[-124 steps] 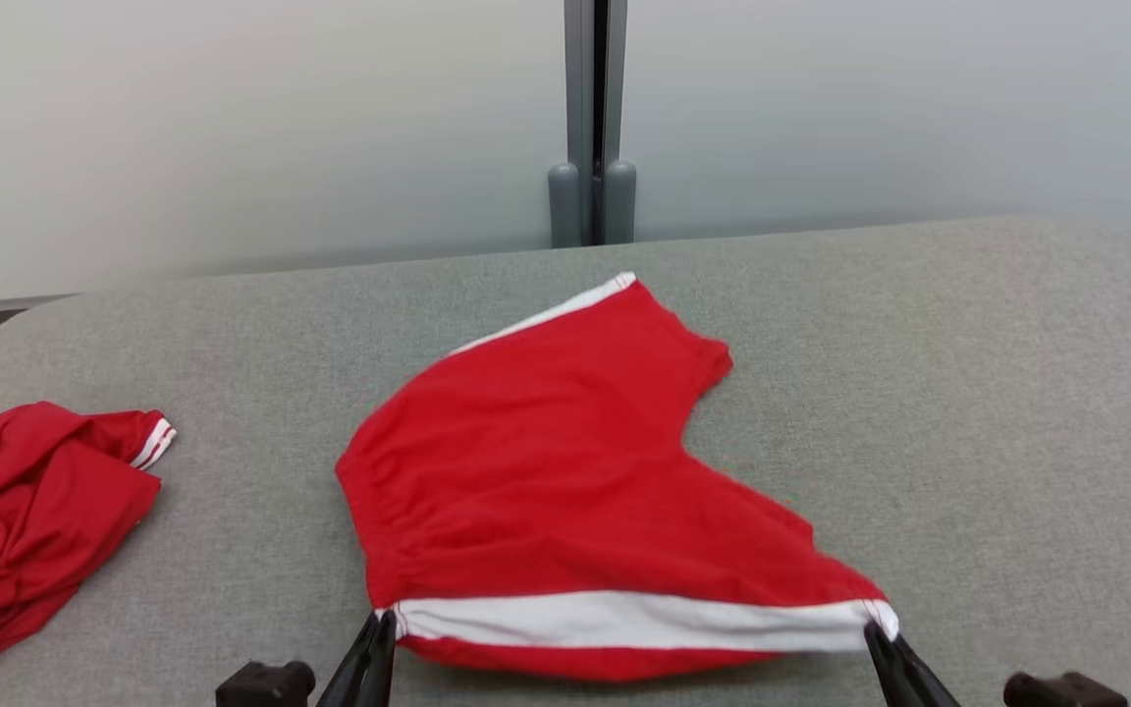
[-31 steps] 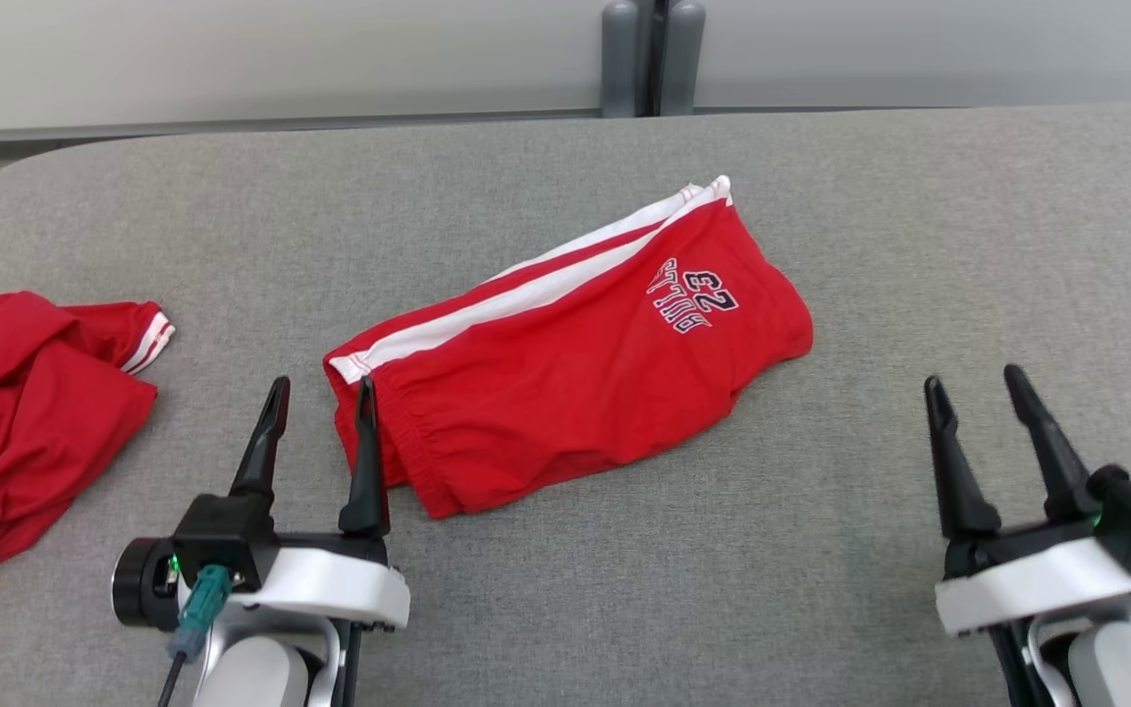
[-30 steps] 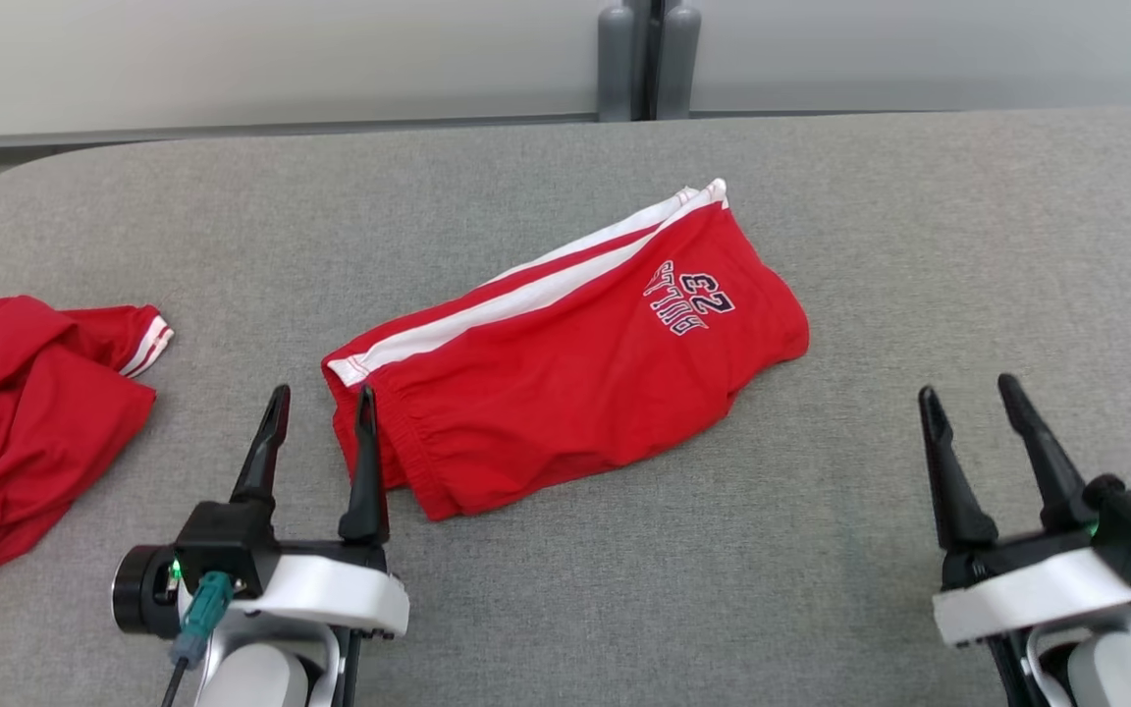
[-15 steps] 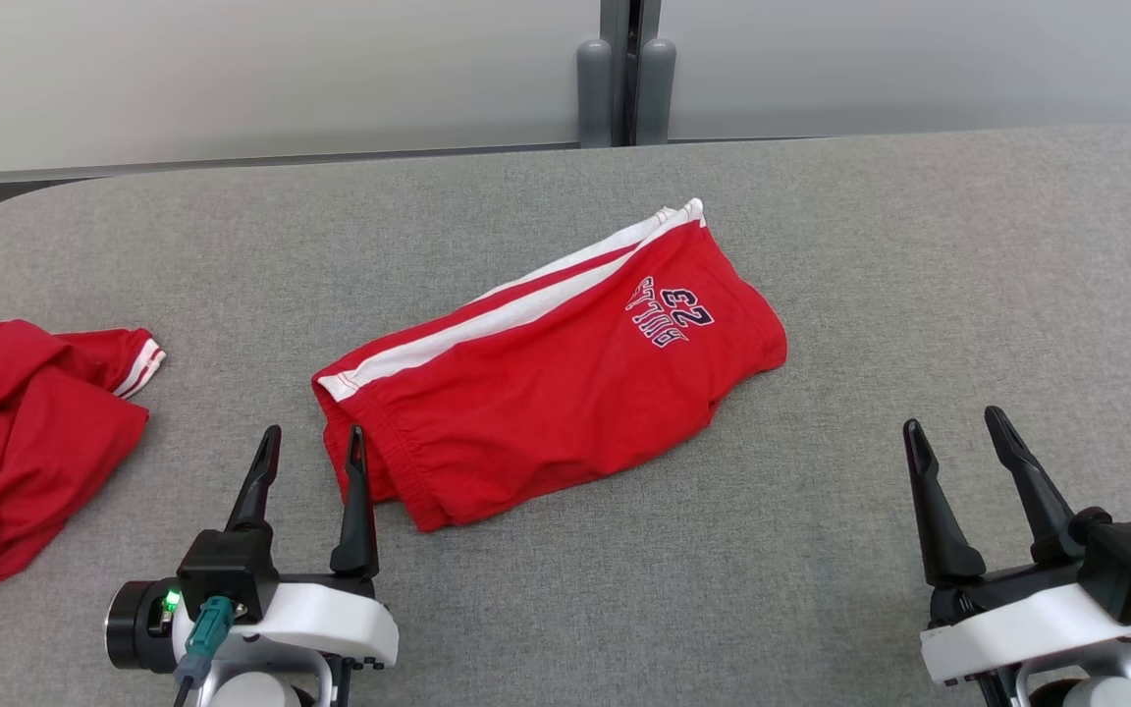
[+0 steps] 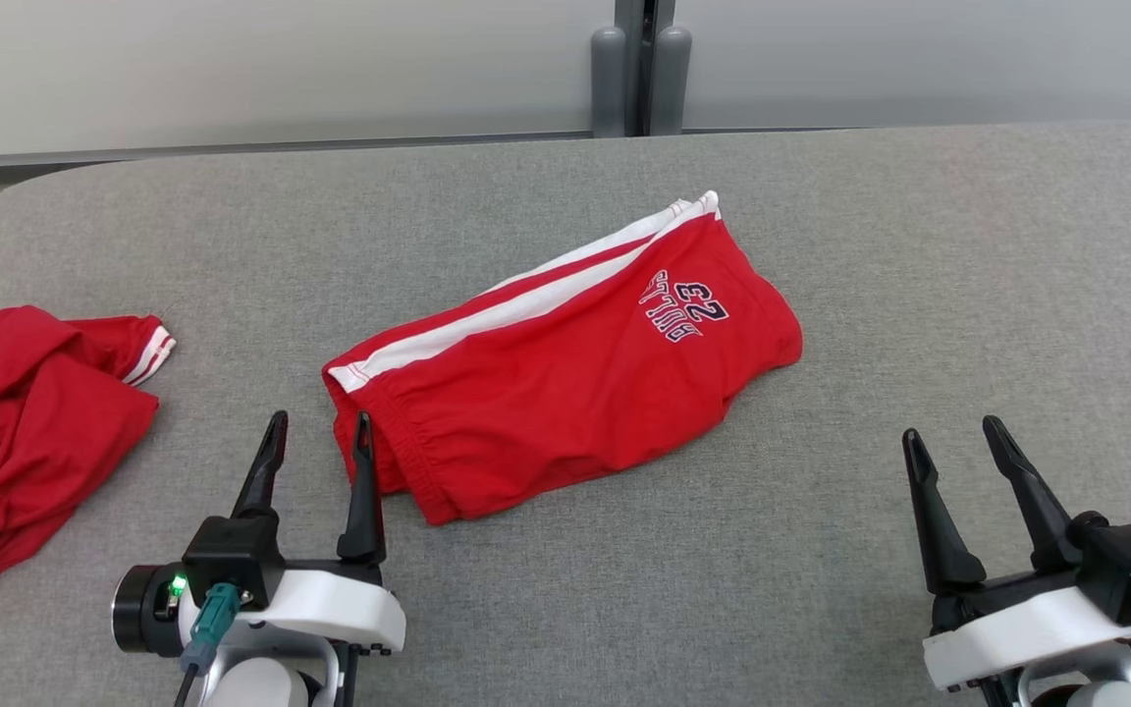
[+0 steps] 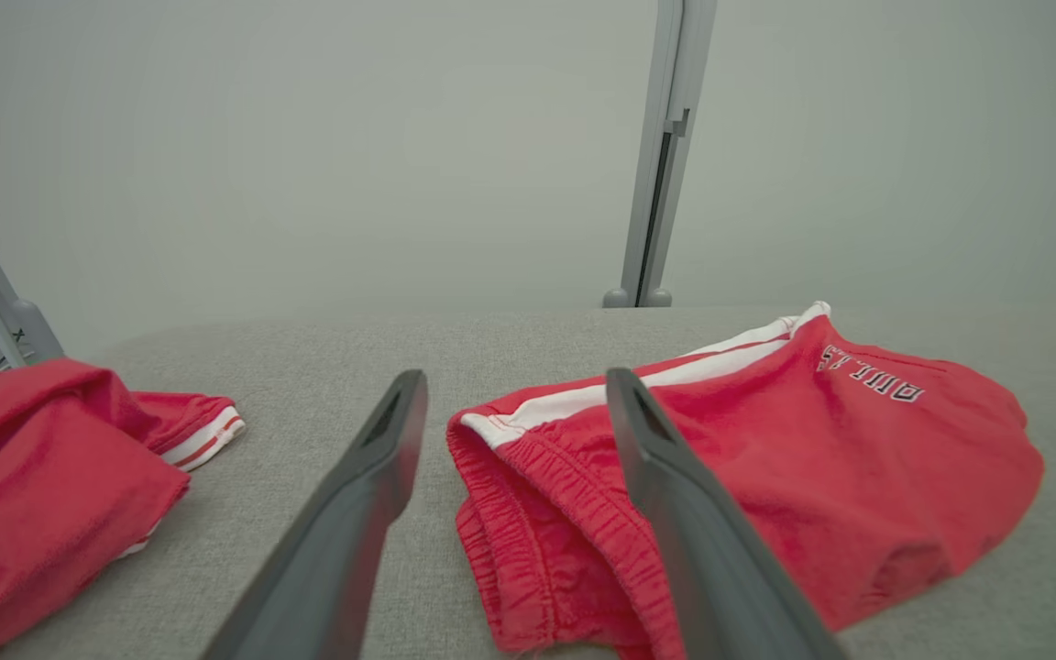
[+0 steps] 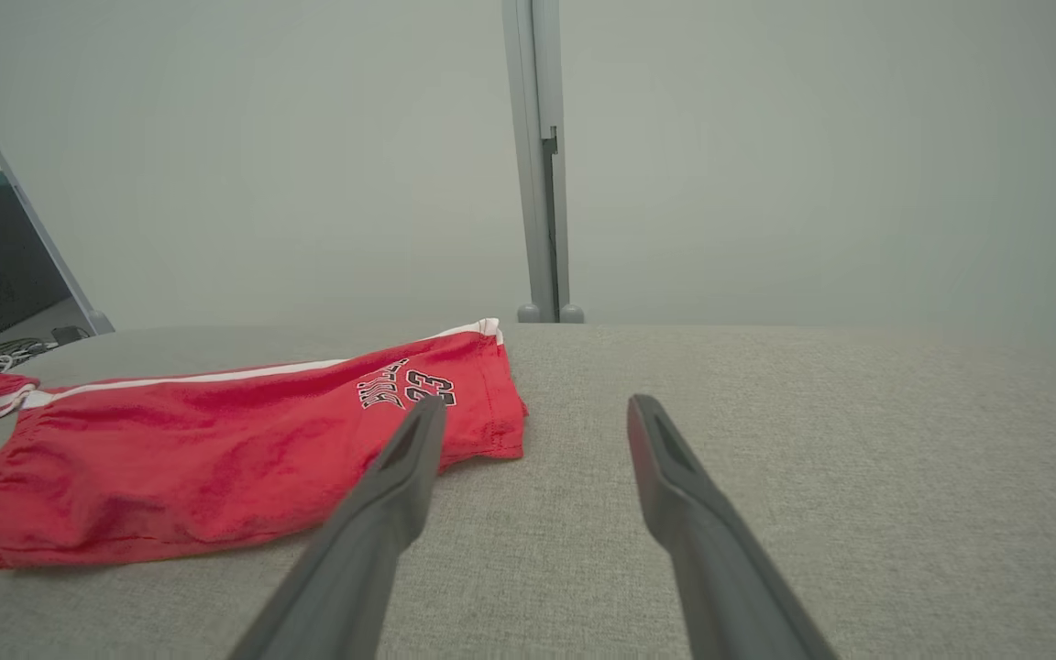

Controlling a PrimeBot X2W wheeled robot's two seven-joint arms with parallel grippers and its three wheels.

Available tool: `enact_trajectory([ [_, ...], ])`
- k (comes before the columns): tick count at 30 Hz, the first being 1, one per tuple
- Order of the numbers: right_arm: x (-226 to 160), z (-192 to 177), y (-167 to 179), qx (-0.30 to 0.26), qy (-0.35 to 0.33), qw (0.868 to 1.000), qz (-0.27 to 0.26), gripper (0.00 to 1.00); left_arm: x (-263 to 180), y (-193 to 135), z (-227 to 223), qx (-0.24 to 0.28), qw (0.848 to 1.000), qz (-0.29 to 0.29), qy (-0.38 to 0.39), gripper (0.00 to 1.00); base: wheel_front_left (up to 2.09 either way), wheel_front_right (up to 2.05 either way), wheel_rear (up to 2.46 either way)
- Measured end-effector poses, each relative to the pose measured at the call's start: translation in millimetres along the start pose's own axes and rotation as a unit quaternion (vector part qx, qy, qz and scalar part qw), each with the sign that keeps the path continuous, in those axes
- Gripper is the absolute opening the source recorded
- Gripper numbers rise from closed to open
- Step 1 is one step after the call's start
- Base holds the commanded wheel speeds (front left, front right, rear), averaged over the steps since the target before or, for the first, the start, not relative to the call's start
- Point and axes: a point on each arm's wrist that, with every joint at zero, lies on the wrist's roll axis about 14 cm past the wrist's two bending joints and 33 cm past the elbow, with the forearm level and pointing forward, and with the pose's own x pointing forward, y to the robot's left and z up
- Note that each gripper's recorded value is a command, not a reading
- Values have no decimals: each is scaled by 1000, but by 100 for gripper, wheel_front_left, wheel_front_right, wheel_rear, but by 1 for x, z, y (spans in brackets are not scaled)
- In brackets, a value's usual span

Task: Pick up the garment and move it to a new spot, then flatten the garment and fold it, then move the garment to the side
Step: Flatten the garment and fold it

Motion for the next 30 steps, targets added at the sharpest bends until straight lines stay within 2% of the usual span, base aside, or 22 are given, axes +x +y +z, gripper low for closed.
enact_trajectory([
  [7, 23, -30, -8, -7, 46, 999, 12, 100, 10, -2, 6, -6, 1000, 2, -10, 100, 0, 0, 0],
  [19, 120, -74, 3, -13, 111, 992, 63, 100, 23, 9, -7, -7, 1000, 19, 7, 100, 0, 0, 0],
  [26, 132, -104, 13, 4, 176, 982, 72, 100, 24, 10, -8, -8, 1000, 21, 9, 100, 0, 0, 0],
  [27, 133, -106, 14, 9, 182, 981, 71, 70, 24, 10, -8, -8, 1000, 21, 9, 100, 0, 0, 0],
  [29, 133, -107, 15, 18, 186, 980, 70, 0, 24, 9, -8, -8, 1000, 20, 8, 100, 0, 0, 0],
  [30, 132, -108, 17, 20, 189, 979, 72, 0, 24, 8, -8, -10, 1000, 19, 8, 100, 0, 0, 0],
])
